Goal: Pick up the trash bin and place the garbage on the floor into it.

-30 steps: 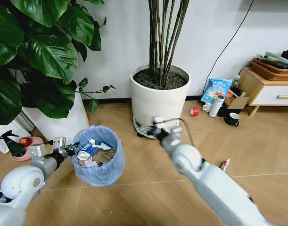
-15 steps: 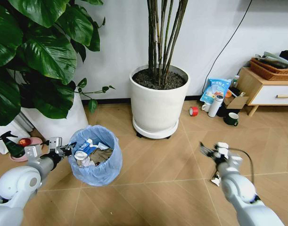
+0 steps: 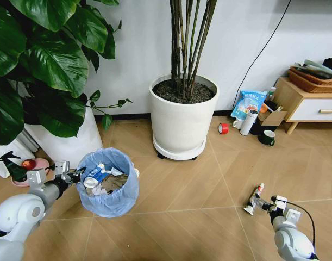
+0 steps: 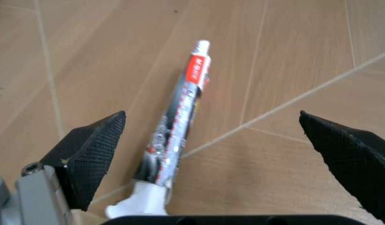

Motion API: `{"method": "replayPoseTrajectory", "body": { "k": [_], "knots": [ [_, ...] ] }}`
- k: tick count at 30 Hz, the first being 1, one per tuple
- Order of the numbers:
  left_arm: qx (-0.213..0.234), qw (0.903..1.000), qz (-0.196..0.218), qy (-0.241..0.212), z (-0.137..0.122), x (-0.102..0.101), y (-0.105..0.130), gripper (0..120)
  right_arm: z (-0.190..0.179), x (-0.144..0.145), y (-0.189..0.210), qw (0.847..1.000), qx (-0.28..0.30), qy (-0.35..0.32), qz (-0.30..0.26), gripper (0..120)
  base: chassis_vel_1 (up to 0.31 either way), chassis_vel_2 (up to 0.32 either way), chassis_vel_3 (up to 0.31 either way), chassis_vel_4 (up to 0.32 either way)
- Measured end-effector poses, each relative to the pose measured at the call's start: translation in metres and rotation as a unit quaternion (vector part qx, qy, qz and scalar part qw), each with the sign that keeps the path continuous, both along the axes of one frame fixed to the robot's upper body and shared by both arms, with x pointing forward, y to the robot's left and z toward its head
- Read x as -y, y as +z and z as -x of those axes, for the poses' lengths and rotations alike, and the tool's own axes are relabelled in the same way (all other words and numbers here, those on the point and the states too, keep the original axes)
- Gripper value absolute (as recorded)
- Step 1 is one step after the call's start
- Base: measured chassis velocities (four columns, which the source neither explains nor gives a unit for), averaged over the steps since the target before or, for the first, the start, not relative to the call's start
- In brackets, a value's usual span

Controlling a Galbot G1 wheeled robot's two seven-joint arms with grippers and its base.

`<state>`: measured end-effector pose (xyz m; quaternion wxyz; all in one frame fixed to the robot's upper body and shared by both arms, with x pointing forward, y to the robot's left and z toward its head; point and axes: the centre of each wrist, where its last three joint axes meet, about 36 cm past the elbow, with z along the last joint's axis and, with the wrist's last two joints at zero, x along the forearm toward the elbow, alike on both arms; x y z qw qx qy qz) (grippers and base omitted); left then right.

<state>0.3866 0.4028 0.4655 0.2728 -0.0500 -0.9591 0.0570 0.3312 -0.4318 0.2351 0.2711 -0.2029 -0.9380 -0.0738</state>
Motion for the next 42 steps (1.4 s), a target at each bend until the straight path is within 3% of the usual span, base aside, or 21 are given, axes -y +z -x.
{"method": "replayPoseTrajectory", "body": {
  "k": [16,17,19,21,24,27,32,34,36,38,42],
  "knots": [
    [0.003,1.0000,0.002,-0.005,-0.001,0.005,0.001,0,-0.019,-0.005,-0.038,0.999,-0.014,0.003,-0.029,98,0.000,0.000,0.000,0.000],
    [0.003,1.0000,0.002,-0.005,-0.001,0.005,0.000,0,-0.019,-0.008,-0.042,0.999,-0.017,0.004,-0.030,87,0.000,0.000,0.000,0.000],
    [0.003,1.0000,0.002,-0.006,-0.001,0.006,0.001,0,-0.019,-0.008,-0.043,0.999,-0.017,0.004,-0.030,86,0.000,0.000,0.000,0.000],
    [0.003,1.0000,0.002,-0.007,-0.002,0.006,0.001,0,-0.019,-0.010,-0.046,0.999,-0.021,0.004,-0.031,72,0.000,0.000,0.000,0.000],
    [0.004,1.0000,0.003,-0.008,-0.002,0.007,0.001,0,-0.019,-0.010,-0.048,0.999,-0.024,0.004,-0.030,65,0.000,0.000,0.000,0.000],
    [0.005,0.9999,0.003,-0.009,-0.002,0.007,0.002,0,-0.019,-0.010,-0.049,0.999,-0.026,0.004,-0.030,49,0.000,0.000,0.000,0.000],
    [0.006,0.9999,0.003,-0.009,-0.002,0.008,0.002,0,-0.020,-0.011,-0.051,0.999,-0.028,0.004,-0.031,38,0.000,0.000,0.000,0.000],
    [0.007,0.9999,0.003,-0.011,-0.002,0.009,0.003,0,-0.020,-0.011,-0.053,0.999,-0.030,0.003,-0.032,23,0.000,0.000,0.000,0.000],
    [0.007,0.9999,0.003,-0.012,-0.001,0.010,0.003,0,-0.020,-0.012,-0.053,0.999,-0.030,0.003,-0.032,21,0.000,0.000,0.000,0.000],
    [0.008,0.9999,0.003,-0.013,-0.001,0.010,0.004,0,-0.019,-0.013,-0.054,0.999,-0.030,0.003,-0.033,10,0.000,0.000,0.000,0.000],
    [0.011,0.9998,0.002,-0.016,0.000,0.012,0.007,0,-0.019,-0.014,-0.057,0.999,-0.032,0.000,-0.036,0,0.000,0.000,0.000,0.000]
  ]
}}
